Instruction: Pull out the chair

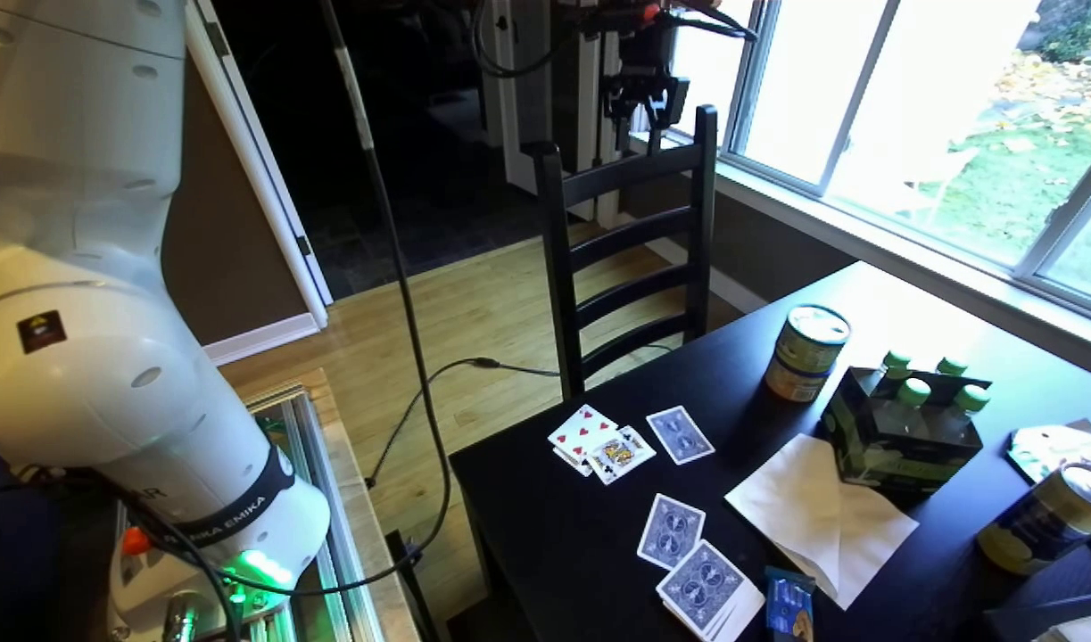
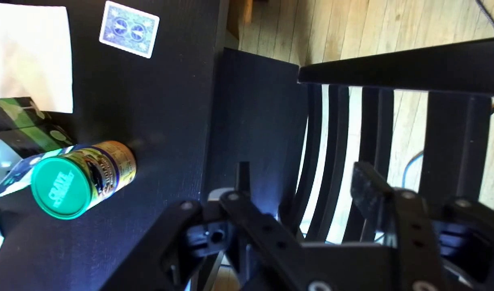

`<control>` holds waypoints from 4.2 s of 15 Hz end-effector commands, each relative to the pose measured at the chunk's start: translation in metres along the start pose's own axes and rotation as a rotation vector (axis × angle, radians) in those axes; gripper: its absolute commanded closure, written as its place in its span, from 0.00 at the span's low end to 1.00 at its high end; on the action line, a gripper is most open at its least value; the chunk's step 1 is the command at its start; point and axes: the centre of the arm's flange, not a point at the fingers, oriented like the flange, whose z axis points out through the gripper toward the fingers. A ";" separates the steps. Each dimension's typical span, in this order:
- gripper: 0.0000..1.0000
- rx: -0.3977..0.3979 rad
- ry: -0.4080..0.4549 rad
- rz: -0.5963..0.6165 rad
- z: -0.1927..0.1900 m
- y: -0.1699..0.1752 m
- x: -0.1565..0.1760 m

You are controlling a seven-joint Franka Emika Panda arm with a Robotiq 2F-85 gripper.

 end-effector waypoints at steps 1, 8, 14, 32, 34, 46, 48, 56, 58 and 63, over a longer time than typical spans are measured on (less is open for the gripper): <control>0.62 0.179 0.025 -0.028 0.044 0.007 -0.013; 0.86 0.362 0.077 0.093 0.108 0.020 0.008; 1.00 0.470 0.108 0.036 0.109 0.007 0.003; 1.00 1.015 -0.112 -0.097 0.174 0.034 -0.040; 1.00 1.037 -0.111 -0.101 0.179 0.032 -0.039; 1.00 1.219 0.103 -0.118 0.200 -0.006 -0.018; 1.00 1.253 0.128 -0.140 0.202 -0.012 -0.015; 1.00 1.330 0.196 -0.207 0.204 -0.029 -0.007; 1.00 1.330 0.203 -0.208 0.203 -0.028 -0.009; 1.00 1.276 0.202 -0.186 0.200 -0.023 -0.010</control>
